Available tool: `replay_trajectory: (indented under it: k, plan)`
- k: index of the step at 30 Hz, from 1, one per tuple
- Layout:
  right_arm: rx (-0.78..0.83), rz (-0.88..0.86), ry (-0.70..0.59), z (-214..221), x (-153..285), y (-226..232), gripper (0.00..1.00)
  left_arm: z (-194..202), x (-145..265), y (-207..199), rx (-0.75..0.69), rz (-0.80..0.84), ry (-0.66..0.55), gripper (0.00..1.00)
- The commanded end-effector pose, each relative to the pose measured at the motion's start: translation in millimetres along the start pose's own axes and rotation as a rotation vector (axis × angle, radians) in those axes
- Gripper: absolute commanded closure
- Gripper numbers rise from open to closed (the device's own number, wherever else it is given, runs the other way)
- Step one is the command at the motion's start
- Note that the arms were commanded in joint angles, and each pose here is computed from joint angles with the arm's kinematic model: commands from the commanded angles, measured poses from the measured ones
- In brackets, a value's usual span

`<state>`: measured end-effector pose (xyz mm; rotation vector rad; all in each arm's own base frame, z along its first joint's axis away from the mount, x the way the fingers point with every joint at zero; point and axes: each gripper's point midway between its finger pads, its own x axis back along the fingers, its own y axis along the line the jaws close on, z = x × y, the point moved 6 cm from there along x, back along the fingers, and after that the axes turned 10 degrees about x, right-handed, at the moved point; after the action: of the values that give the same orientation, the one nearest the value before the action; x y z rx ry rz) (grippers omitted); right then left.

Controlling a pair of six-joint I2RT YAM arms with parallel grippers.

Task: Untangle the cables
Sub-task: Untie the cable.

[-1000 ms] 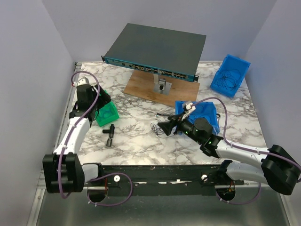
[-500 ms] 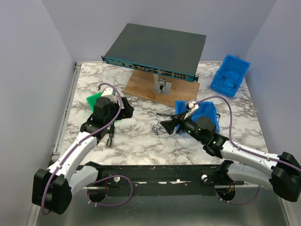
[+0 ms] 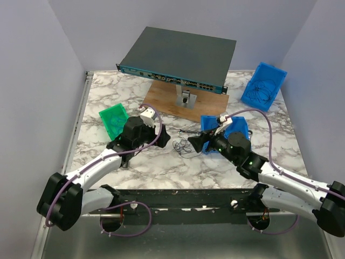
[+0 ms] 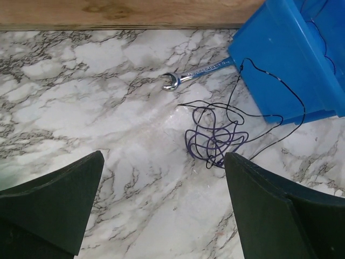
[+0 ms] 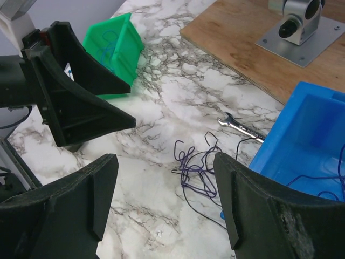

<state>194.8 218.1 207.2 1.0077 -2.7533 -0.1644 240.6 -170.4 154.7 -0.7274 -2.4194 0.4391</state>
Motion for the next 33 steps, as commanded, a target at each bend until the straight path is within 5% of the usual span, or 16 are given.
replay_trajectory:
  k: [1, 22, 33]
  plan:
    - [-0.033, 0.044, 0.005, -10, 4, -1, 0.21, -14, -7, -19, -0.073, 0.09, -0.02, 0.04]
    - [-0.064, 0.09, 0.089, -17, 15, -2, 0.21, 18, -43, -43, -0.112, 0.25, 0.13, 0.18]
    - [-0.103, 0.071, 0.118, -11, 15, 1, 0.21, 37, -79, -40, -0.127, 0.12, 0.342, 0.29]
